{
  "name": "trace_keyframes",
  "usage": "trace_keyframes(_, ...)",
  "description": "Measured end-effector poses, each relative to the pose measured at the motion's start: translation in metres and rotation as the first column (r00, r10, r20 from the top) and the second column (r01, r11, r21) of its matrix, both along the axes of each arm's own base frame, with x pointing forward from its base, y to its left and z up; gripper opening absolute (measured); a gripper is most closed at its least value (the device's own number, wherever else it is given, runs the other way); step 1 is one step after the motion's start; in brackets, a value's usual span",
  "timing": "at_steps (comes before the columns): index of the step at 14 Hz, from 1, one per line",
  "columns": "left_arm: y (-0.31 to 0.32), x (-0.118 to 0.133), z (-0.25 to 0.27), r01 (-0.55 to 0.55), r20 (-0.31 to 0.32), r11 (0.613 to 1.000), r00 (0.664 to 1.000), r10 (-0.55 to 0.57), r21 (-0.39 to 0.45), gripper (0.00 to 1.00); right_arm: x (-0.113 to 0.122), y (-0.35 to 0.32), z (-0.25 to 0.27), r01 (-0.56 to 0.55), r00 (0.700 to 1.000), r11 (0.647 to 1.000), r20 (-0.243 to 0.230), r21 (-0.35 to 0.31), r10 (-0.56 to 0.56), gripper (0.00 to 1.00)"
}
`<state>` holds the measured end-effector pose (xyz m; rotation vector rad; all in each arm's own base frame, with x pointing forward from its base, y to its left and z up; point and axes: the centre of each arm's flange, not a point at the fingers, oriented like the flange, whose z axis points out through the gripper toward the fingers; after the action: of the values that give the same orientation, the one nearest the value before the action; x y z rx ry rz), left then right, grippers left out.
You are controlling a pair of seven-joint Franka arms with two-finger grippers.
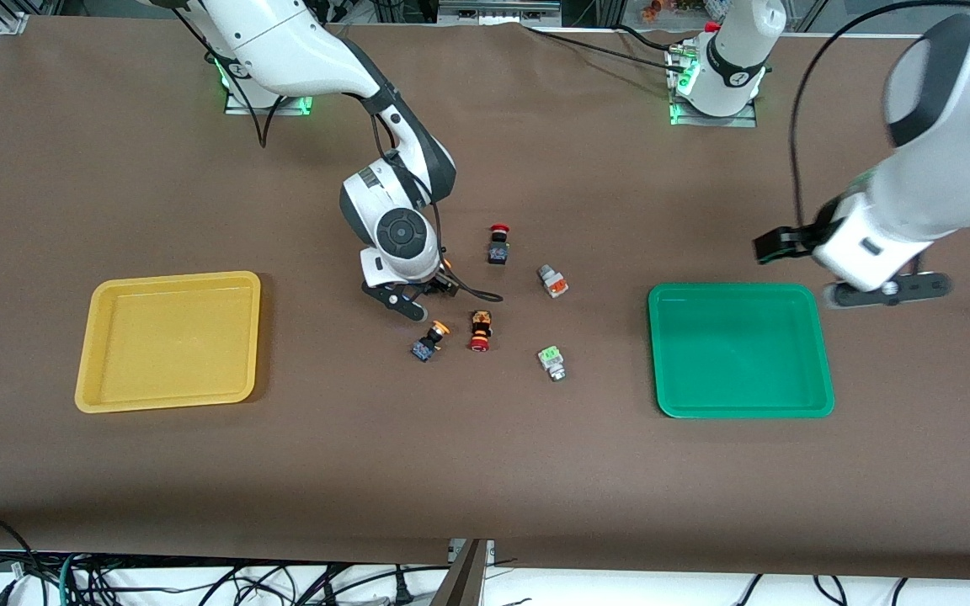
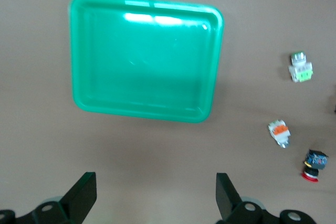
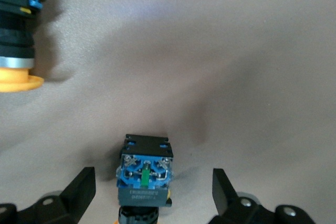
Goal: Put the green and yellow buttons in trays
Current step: 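Lift the black button with the right gripper while the left gripper reaches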
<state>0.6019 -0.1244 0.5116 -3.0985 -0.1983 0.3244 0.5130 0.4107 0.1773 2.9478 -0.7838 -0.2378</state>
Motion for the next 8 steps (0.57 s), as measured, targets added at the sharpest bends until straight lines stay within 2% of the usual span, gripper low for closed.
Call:
trace_keyframes(4,-0.061,0.015,-0.087,-0.1,-0.063,0.995,0.993,0.099,-0.014,1.0,-0.005,0.006,0.0,0.003,1.0,1.0,-0.003,0.004,-0.003,0.5)
trace_keyframes(5,-0.085,0.015,-0.11,-0.13,-0.076,0.991,0.989,0.128,-0.025,1.0,-0.005,0.007,0.002,0.005,1.0,1.0,0.0,0.006,-0.005,0.41)
trace_keyframes(7,-0.128,0.013,-0.146,-0.186,-0.09,0.981,0.979,0.181,-0.049,1.0,0.003,0.005,0.015,0.01,1.0,1.0,0.027,0.018,-0.011,0.41)
trace_keyframes(8,-0.142,0.013,-0.163,-0.207,-0.097,0.977,0.975,0.201,-0.058,1.0,0.016,-0.004,0.03,0.007,0.999,1.0,0.052,0.021,-0.008,0.41)
